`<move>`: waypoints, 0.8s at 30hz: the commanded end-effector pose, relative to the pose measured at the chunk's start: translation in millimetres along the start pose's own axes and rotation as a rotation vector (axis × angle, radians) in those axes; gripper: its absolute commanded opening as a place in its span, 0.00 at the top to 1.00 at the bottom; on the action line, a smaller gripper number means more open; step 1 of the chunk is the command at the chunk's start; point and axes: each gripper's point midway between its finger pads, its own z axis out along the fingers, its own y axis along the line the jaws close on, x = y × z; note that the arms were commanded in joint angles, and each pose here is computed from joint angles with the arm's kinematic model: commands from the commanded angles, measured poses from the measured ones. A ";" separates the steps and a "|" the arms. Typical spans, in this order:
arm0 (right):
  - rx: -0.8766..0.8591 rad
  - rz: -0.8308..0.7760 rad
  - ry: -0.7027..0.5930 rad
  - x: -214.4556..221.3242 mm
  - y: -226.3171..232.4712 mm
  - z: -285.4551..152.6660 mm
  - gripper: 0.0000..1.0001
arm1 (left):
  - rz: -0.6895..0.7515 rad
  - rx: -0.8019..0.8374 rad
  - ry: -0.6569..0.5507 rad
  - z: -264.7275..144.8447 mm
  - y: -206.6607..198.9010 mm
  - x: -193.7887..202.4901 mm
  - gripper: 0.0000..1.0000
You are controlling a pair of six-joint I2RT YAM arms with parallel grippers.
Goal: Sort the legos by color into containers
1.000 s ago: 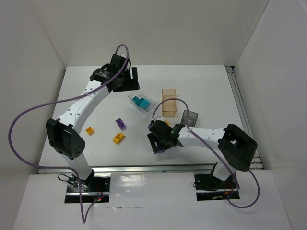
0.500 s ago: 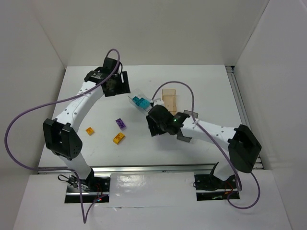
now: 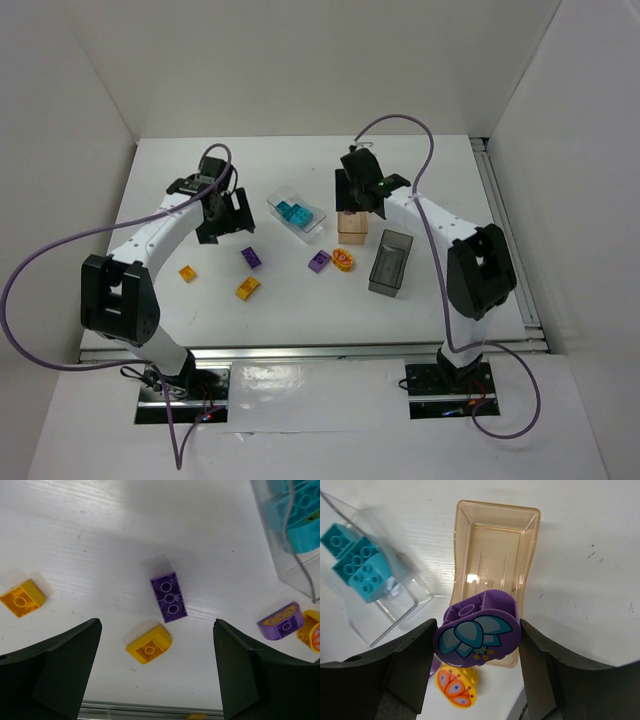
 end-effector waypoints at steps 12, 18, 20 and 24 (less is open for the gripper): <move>0.058 0.008 -0.039 -25.9 -11.8 35.5 0.09 | -0.075 0.017 0.088 43.1 -11.2 61.8 0.10; 0.040 0.009 -0.082 -32.7 -9.4 5.8 0.08 | -0.139 -0.026 0.108 65.0 -13.1 67.9 0.20; 0.042 0.018 -0.112 -40.3 -12.6 -7.9 0.08 | -0.138 -0.030 0.118 68.6 -16.4 70.2 0.23; 0.045 0.023 -0.129 -40.3 -19.4 -26.3 0.08 | -0.144 -0.069 0.147 85.6 -15.3 79.0 0.29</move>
